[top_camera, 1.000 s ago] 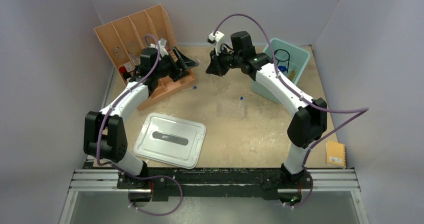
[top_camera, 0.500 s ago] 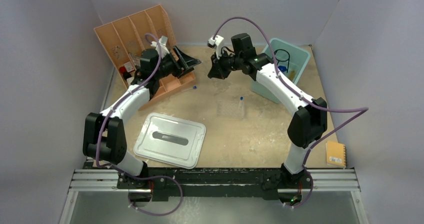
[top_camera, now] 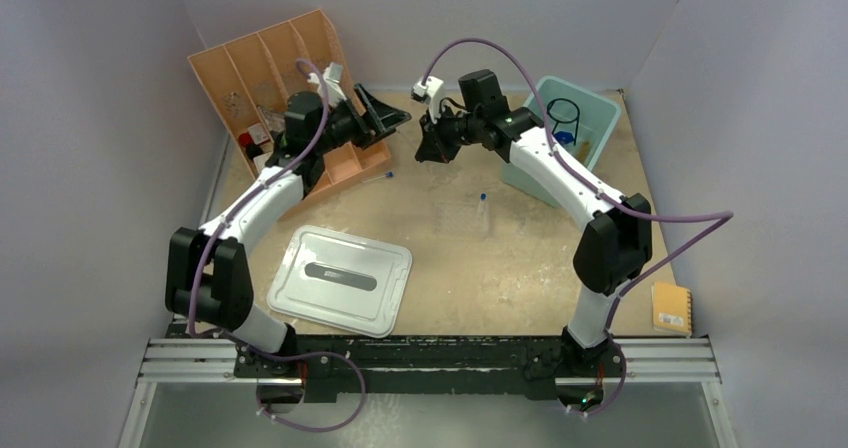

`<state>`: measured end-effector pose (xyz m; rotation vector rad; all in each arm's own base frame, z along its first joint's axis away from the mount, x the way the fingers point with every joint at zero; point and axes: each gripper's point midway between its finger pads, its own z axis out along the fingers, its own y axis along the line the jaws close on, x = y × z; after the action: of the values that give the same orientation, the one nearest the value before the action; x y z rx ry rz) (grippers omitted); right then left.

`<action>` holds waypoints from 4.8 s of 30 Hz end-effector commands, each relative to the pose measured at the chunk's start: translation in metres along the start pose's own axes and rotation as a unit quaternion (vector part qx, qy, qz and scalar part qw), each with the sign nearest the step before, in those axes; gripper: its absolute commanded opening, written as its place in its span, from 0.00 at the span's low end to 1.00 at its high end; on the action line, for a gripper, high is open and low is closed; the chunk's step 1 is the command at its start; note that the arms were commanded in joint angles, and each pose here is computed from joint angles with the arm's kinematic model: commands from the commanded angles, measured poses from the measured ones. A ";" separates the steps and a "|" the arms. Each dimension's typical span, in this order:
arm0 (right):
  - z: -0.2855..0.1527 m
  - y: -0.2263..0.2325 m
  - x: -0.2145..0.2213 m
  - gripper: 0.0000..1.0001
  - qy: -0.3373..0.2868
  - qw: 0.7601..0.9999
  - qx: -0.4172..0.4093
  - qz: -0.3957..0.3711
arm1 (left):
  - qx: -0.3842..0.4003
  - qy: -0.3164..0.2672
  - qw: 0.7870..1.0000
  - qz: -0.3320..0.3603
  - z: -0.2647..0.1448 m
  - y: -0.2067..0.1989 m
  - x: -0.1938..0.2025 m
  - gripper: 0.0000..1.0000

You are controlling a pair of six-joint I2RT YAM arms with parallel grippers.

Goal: Organize the chemistry lab equipment

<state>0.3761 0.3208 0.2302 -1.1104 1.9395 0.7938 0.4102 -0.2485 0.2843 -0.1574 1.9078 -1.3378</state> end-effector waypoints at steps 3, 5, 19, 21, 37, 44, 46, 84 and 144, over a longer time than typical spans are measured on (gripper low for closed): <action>-0.003 0.008 -0.003 0.00 -0.002 1.000 -0.017 -0.017 | -0.012 0.051 0.997 0.049 0.009 -0.003 0.018 0.52; -0.003 0.007 -0.001 0.00 -0.001 1.000 -0.014 -0.017 | -0.018 0.054 0.997 0.053 0.008 -0.001 0.019 0.43; -0.013 0.002 0.001 0.00 0.008 0.999 0.012 -0.036 | -0.020 0.068 0.995 0.067 0.004 -0.004 0.021 0.00; -0.016 0.000 -0.002 0.09 0.004 0.999 0.025 -0.025 | -0.004 0.053 0.996 0.074 0.002 -0.013 0.015 0.00; -0.119 0.024 -0.114 0.82 -0.344 0.908 0.088 0.221 | 0.166 -0.074 0.980 -0.084 -0.028 -0.115 -0.036 0.00; -0.120 0.028 -0.123 0.68 -0.377 0.830 0.025 0.411 | 0.180 -0.079 0.973 -0.121 -0.046 -0.129 -0.035 0.00; -0.115 0.028 -0.116 0.68 -0.377 0.815 0.015 0.439 | 0.182 -0.080 0.972 -0.123 -0.051 -0.129 -0.032 0.00; -0.109 0.070 -0.133 0.30 -0.398 0.773 -0.201 0.451 | 0.164 -0.073 0.977 -0.112 -0.053 -0.125 -0.025 0.00; -0.082 -0.044 0.148 0.01 0.181 0.808 0.431 0.359 | -0.297 -0.049 0.937 0.177 -0.108 0.061 0.015 0.74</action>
<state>0.3285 0.1723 0.1370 0.0202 2.7144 -0.0450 0.3477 -0.1504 0.2301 -0.1987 2.1177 -0.5094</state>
